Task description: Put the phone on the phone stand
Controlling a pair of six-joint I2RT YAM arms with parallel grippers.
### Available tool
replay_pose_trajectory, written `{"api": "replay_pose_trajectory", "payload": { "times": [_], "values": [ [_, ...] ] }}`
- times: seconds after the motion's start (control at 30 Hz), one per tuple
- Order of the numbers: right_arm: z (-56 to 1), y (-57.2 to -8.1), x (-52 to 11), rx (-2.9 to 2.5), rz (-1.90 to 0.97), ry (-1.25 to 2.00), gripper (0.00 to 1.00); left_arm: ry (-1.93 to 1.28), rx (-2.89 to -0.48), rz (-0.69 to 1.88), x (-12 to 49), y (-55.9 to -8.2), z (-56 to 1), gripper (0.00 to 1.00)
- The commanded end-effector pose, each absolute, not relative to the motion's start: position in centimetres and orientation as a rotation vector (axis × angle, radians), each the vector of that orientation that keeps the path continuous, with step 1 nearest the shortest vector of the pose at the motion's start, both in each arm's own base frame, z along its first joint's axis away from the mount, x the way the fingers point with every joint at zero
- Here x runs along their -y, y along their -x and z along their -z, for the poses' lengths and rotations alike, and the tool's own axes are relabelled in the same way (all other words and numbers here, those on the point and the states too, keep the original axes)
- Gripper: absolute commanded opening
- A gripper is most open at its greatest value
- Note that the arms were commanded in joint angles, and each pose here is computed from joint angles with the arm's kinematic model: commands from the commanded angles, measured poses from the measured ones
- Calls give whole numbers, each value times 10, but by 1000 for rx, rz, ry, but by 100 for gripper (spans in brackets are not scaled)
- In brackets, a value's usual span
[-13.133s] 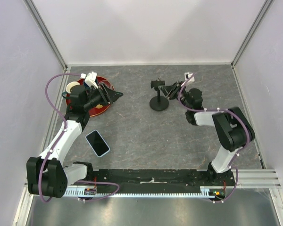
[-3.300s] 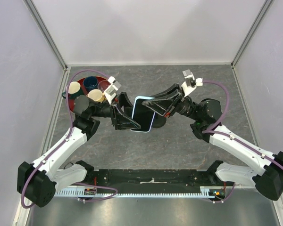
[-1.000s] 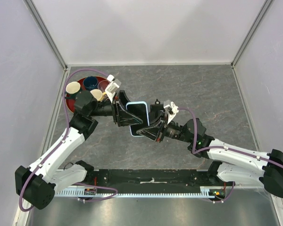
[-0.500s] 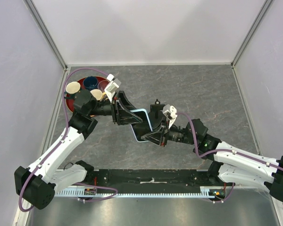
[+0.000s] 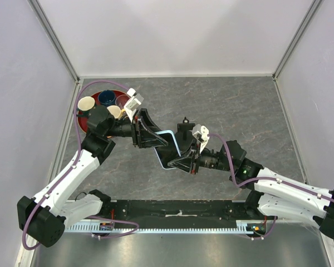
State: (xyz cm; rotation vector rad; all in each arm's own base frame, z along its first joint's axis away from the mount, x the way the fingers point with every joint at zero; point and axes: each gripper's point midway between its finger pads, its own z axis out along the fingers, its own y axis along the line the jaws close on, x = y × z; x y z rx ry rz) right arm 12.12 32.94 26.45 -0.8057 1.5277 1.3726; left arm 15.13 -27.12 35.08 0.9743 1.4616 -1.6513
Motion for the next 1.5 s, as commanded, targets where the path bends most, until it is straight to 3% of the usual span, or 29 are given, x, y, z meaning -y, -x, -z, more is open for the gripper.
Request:
{"api": "replay_pose_trajectory", "payload": {
  "times": [0.0,0.2,0.37,0.77,0.97,1.07,1.1,1.17,1.2,1.3,1.47],
  "values": [
    [-333,-118,-324,-1299,-1396,776,0,-1050,-1370,1638,270,-144,-367,42],
    [-330,-116,-326,-1309,-1408,787,0,-1060,-1340,1648,269,-140,-370,27],
    [-332,-116,-328,-1305,-1416,789,0,-1062,-1337,1656,269,-138,-371,33],
    [-336,-117,-332,-1288,-1445,770,0,-1064,-1340,1670,271,-138,-370,28],
    [-340,-118,-328,-1277,-1434,754,0,-1074,-1339,1674,272,-137,-370,17],
    [-340,-121,-328,-1293,-1426,740,0,-1078,-1331,1671,271,-136,-370,6],
    [-339,-125,-328,-1305,-1409,721,2,-1068,-1327,1663,271,-137,-371,2],
    [-331,-131,-327,-1367,-1370,708,20,-1051,-1322,1651,271,-137,-372,2],
    [-329,-139,-324,-1393,-1324,671,48,-1028,-1307,1623,270,-139,-376,2],
    [-314,-151,-310,-1500,-1218,624,76,-893,-1361,1495,269,-162,-377,2],
    [-276,-179,-252,-1685,-924,391,95,-641,-1503,1248,252,-203,-371,2]
  ]
}}
